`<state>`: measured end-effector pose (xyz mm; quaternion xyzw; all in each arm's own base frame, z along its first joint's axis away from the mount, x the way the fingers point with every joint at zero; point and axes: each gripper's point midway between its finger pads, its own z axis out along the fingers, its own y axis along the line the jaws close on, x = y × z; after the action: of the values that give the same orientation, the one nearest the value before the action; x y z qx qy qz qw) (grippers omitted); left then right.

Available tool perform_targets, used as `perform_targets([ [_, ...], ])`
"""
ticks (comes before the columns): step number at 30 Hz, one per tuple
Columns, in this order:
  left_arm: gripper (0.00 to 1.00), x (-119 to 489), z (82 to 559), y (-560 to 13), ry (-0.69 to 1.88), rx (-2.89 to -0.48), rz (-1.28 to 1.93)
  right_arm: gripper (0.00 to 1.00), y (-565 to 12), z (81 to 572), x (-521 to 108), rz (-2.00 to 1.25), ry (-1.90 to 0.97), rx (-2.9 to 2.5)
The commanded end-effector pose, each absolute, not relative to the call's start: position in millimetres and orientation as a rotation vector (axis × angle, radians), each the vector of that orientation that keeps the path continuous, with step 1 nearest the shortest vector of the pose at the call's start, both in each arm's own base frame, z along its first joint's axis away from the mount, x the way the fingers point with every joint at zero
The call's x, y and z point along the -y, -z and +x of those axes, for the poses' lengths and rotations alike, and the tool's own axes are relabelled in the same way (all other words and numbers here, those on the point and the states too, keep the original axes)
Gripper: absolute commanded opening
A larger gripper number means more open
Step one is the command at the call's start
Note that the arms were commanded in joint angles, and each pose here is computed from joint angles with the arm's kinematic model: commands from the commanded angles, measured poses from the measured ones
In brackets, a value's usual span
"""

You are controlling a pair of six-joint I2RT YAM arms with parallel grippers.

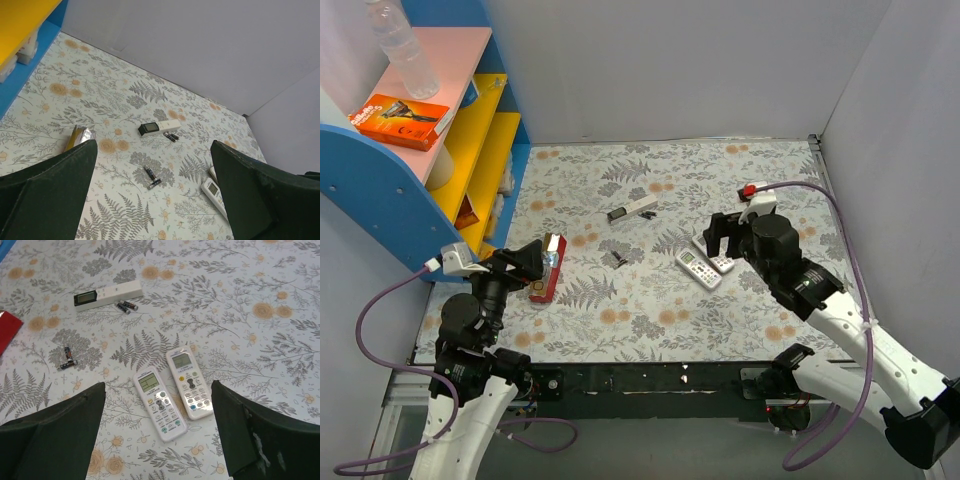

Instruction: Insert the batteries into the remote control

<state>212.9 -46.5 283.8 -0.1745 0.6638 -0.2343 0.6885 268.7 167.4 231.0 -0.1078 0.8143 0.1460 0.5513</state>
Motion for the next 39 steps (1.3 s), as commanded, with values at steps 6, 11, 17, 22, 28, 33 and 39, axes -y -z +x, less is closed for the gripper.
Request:
perform_targets([
  [6,0.98,49.2,217.5,-270.7,0.502,-1.533,-0.369,0.95,-245.9,275.8,-98.4,0.012,-0.166,-1.888],
  [11,0.98,53.5,218.2,-269.1,0.516,-1.54,-0.348,0.95,-241.5,273.5,-71.9,0.079,-0.105,-1.892],
  [17,0.98,64.4,221.3,-264.3,0.548,-1.566,-0.297,0.95,-232.1,267.8,-52.6,0.139,-0.061,-1.917],
  [22,0.98,76.9,229.2,-255.6,0.57,-1.62,-0.243,0.95,-222.9,258.9,-43.1,0.173,-0.043,-1.899],
  [28,0.98,90.3,255.0,-240.8,0.561,-1.724,-0.212,0.95,-205.8,247.5,-41.7,0.165,-0.072,-1.883],
  [33,0.98,108.4,282.3,-233.2,0.579,-1.824,-0.169,0.95,-193.0,242.6,-44.8,0.169,-0.114,-1.873],
  [39,0.98,124.2,317.6,-204.0,0.557,-1.981,-0.148,0.95,-199.1,240.6,-49.2,0.156,-0.156,-1.848],
])
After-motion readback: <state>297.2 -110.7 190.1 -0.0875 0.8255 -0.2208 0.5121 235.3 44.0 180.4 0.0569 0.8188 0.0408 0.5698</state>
